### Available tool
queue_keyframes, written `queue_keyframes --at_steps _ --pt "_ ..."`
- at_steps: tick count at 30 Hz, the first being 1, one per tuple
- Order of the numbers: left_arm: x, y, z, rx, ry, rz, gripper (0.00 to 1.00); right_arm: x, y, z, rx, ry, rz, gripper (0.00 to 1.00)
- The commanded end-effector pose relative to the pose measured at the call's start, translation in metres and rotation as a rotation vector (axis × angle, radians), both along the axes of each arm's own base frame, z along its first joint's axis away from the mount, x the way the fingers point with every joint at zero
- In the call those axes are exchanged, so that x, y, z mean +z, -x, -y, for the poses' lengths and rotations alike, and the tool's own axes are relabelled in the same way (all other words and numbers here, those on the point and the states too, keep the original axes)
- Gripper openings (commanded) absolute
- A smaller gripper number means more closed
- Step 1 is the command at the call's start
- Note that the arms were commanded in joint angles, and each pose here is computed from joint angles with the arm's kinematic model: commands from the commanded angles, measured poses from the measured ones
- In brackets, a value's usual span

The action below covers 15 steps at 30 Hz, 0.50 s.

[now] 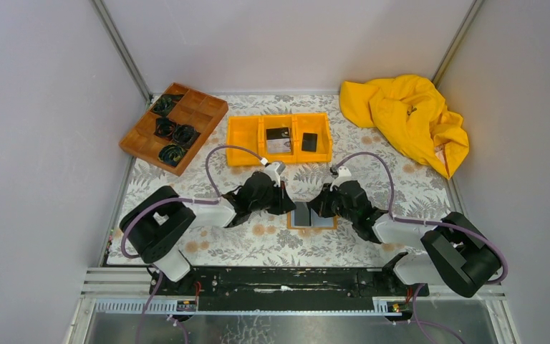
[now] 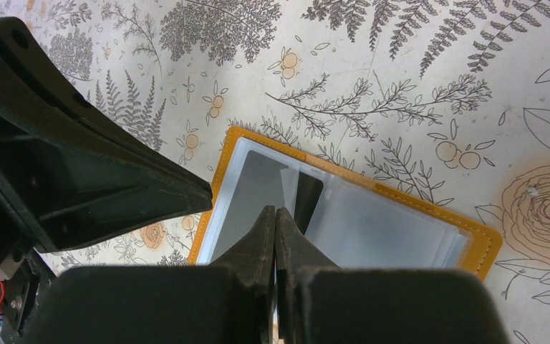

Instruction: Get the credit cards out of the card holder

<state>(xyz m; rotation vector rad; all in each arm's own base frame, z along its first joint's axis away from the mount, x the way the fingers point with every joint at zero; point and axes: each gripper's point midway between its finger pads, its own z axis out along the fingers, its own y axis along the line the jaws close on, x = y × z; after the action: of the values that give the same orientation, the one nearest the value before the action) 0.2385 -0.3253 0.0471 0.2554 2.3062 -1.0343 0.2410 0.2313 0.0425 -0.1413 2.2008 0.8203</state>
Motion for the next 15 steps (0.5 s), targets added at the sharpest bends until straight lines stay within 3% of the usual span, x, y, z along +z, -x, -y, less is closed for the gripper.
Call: queue_keyframes --at_steps 1,15 --pt "0.01 -0.01 0.013 -0.02 0.051 0.027 0.0 0.023 -0.012 -0.006 -0.007 -0.077 0.044 0.0" --pt "0.001 -0.011 0.014 -0.018 0.041 -0.003 0.0 0.019 -0.018 0.006 -0.06 -0.09 0.019 0.0"
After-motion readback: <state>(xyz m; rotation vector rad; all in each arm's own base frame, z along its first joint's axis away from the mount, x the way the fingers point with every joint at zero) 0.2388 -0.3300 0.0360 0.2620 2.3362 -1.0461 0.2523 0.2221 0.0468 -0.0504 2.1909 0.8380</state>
